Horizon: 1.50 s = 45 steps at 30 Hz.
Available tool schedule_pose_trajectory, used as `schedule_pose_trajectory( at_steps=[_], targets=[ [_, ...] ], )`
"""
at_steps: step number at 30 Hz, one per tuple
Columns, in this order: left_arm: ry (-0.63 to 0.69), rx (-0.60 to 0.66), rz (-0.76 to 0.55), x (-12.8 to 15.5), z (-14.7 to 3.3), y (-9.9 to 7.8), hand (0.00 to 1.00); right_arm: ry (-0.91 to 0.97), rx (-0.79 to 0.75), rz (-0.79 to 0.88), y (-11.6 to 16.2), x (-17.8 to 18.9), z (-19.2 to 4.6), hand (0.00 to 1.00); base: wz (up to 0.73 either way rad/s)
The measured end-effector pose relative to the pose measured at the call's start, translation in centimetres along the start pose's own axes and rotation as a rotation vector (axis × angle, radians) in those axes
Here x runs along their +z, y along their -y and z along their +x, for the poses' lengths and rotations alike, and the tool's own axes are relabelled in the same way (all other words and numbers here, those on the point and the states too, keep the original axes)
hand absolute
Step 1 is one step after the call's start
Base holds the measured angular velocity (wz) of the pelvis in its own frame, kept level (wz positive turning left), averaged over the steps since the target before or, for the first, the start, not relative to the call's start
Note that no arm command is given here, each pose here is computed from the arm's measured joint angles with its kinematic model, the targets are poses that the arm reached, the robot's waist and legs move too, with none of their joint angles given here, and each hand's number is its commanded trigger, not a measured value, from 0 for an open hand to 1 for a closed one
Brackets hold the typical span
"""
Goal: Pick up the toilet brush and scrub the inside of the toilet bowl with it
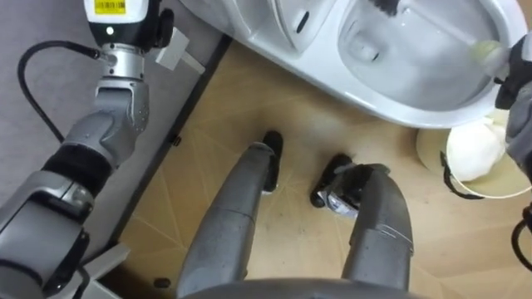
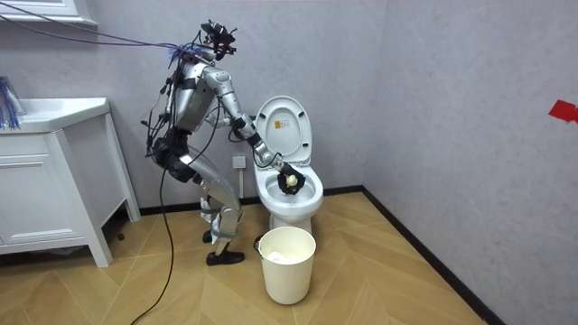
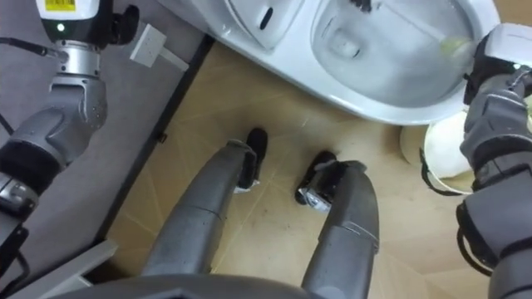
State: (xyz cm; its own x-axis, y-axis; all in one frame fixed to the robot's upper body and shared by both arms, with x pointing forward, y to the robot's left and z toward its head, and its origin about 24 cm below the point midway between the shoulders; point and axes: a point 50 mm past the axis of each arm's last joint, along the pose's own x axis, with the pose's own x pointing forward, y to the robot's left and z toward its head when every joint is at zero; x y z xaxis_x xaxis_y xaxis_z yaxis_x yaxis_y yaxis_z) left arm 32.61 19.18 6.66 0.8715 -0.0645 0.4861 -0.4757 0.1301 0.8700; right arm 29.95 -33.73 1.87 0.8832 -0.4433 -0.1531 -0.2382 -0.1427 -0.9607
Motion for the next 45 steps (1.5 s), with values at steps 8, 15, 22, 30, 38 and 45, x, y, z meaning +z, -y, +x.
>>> schedule_pose_trajectory(
  at_steps=[8, 15, 22, 30, 38, 45],
  targets=[
    [-0.054, -0.053, -0.051, 1.4, -1.1, 1.4, 0.0, 0.002, 0.055, -0.193, -2.4, 0.6, -1.3, 1.0, -0.07],
    [-0.133, -0.104, -0.134, 1.6, -3.1, 2.2, 0.0, 0.008, 0.084, -0.204, -4.0, 1.2, -2.4, 1.0, 0.02],
    [-0.198, -0.136, -0.181, 1.0, -5.2, 2.7, 0.0, 0.043, 0.097, -0.235, -5.1, 1.7, -3.3, 1.0, -0.02],
    [-0.141, -0.158, -0.166, 1.6, -5.2, 2.8, 0.0, -0.012, 0.124, -0.175, -5.2, -0.6, -3.0, 1.0, 0.0],
    [-0.076, -0.084, -0.109, 0.9, -3.1, 1.4, 0.0, -0.094, 0.169, 0.086, -3.6, -0.9, -1.6, 1.0, 0.04],
    [-0.034, -0.014, -0.052, 0.1, -2.0, 0.3, 0.0, -0.072, 0.13, 0.125, -2.3, -0.9, -0.9, 1.0, -0.01]
  ],
)
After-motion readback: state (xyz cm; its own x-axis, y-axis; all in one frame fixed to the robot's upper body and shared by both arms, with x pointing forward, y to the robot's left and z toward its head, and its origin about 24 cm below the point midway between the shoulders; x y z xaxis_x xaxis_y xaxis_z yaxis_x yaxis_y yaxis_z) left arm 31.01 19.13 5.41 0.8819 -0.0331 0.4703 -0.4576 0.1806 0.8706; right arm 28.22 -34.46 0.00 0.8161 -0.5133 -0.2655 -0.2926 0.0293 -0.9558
